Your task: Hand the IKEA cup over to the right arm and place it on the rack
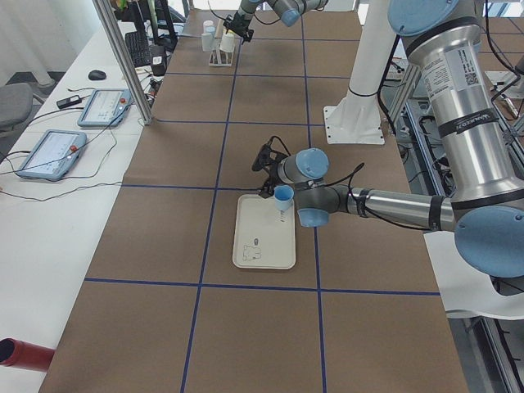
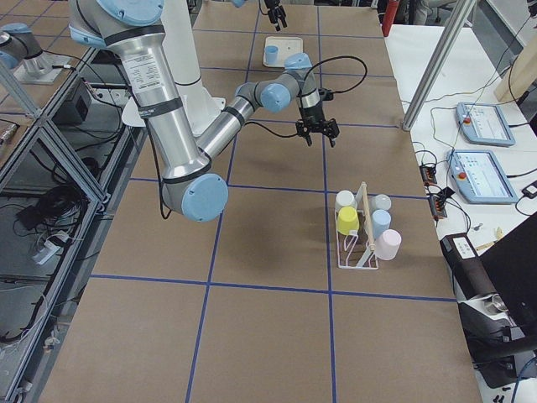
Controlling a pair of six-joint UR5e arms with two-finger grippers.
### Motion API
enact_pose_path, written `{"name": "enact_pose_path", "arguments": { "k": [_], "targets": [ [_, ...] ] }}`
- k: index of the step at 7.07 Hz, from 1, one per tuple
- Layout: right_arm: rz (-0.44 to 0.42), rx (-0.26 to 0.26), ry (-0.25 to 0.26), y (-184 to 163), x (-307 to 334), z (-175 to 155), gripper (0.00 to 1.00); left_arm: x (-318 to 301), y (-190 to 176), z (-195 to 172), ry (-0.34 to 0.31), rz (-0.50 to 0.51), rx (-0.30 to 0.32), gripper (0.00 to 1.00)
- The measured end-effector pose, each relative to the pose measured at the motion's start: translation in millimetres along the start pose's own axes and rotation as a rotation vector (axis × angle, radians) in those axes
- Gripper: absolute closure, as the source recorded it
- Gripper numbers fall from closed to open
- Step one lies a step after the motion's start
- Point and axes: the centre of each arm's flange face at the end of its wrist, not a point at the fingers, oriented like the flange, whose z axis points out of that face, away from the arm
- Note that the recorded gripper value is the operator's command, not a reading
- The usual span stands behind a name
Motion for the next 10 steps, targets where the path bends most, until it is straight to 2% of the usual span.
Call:
{"name": "enact_pose_path", "arguments": {
  "k": [1, 3, 4, 5, 6, 10],
  "targets": [
    [0.063, 0.049, -0.032, -8, -18, -5, 0.01, 3, 12, 13, -0.006, -0.017, -0.02, 0.0],
    [0.114, 0.095, -0.063, -14, -35, -15, 0.01, 18, 42, 43, -0.02, -0.094, -0.047, 0.03],
    [0.119, 0.101, -0.067, -15, -37, -17, 0.01, 24, 53, 54, -0.023, -0.121, -0.056, 0.56],
    [0.121, 0.102, -0.067, -15, -38, -17, 0.01, 25, 59, 59, -0.027, -0.133, -0.061, 0.91],
    [0.12, 0.103, -0.068, -15, -38, -18, 0.01, 25, 61, 60, -0.031, -0.136, -0.064, 1.0],
    [0.116, 0.099, -0.072, -15, -42, -16, 0.01, 15, 55, 54, -0.051, -0.148, -0.042, 1.0]
  ]
}}
